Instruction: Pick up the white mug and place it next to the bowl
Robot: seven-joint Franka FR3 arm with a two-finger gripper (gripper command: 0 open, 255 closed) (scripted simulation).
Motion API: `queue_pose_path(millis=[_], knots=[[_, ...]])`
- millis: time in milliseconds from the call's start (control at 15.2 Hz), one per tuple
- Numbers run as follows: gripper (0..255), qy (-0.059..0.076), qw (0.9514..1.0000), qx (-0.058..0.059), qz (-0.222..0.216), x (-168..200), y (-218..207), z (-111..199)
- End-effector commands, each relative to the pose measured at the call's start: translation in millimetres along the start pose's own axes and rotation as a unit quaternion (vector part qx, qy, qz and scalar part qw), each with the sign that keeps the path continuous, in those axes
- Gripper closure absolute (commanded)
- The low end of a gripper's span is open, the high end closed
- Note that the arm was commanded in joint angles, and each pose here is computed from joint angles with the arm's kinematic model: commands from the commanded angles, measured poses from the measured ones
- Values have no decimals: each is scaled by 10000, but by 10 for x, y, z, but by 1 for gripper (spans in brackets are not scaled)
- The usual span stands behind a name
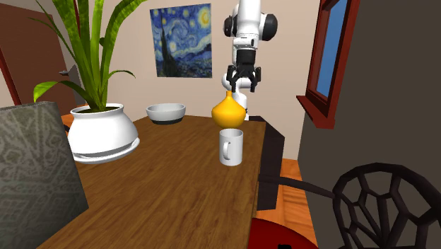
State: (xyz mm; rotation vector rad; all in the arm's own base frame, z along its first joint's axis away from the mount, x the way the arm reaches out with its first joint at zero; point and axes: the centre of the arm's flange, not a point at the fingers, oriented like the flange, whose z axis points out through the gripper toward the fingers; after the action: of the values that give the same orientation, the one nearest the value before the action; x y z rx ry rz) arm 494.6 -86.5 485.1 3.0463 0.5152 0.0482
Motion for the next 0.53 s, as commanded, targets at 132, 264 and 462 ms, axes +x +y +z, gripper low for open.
queue_pose_path(millis=[132, 264, 462], knots=[[0, 44, 9998, 45, -210, 338, 274, 297], [0, 65, 9995, 69, -311, 519, 412, 429], [0, 97, 9988, 106, -464, 797, 612, 627]])
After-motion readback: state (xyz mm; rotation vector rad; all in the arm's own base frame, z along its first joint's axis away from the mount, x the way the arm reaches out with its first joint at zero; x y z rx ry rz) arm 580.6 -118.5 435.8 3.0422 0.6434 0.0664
